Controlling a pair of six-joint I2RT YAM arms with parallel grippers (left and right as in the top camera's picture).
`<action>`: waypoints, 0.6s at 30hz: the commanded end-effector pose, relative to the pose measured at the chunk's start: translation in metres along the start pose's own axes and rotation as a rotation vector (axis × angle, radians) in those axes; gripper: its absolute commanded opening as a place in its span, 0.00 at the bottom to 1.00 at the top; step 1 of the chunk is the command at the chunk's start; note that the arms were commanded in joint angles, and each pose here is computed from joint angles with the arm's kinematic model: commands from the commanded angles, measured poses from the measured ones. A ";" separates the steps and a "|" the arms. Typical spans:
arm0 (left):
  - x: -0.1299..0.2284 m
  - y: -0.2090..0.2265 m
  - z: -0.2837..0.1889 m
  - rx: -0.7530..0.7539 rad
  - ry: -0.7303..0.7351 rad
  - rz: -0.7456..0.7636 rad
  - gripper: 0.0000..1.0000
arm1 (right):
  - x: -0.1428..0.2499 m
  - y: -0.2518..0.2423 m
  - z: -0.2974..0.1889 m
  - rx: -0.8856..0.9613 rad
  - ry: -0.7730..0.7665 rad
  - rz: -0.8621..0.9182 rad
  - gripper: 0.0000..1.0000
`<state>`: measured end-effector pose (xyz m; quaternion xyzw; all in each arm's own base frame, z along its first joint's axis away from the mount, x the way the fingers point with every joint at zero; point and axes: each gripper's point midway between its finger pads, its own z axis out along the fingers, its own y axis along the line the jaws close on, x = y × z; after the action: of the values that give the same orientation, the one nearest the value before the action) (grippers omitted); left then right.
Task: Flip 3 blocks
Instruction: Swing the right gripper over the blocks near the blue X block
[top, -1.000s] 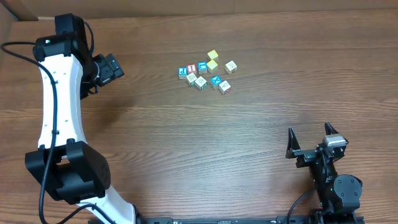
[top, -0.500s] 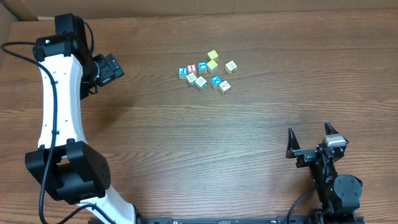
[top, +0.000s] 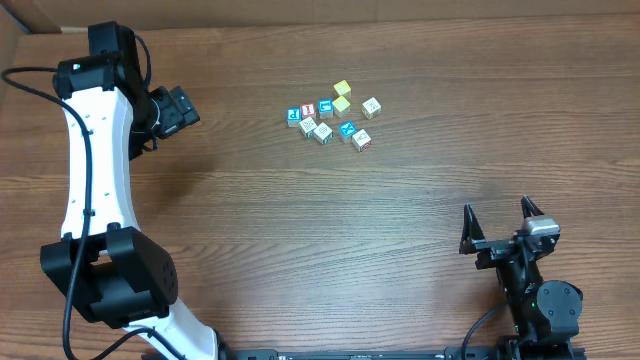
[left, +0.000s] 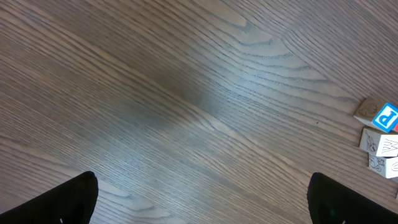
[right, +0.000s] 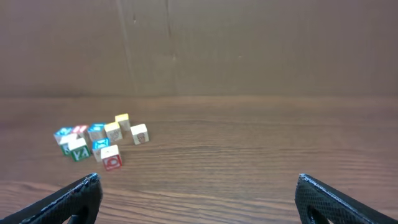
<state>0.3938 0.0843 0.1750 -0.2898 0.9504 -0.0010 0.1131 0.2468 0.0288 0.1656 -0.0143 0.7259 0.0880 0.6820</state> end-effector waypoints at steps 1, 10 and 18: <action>-0.003 -0.006 -0.003 0.017 -0.008 0.004 1.00 | -0.004 0.000 0.001 -0.009 -0.025 0.190 1.00; -0.003 -0.006 -0.003 0.018 -0.009 0.004 1.00 | -0.084 0.016 -0.011 -0.065 -0.109 0.218 1.00; -0.003 -0.006 -0.003 0.017 -0.008 0.004 1.00 | -0.159 0.029 0.017 -0.066 0.120 0.245 1.00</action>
<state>0.3938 0.0835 0.1749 -0.2896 0.9505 -0.0031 0.1127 0.2565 0.0391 0.2949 0.0516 0.7448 0.1811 0.6402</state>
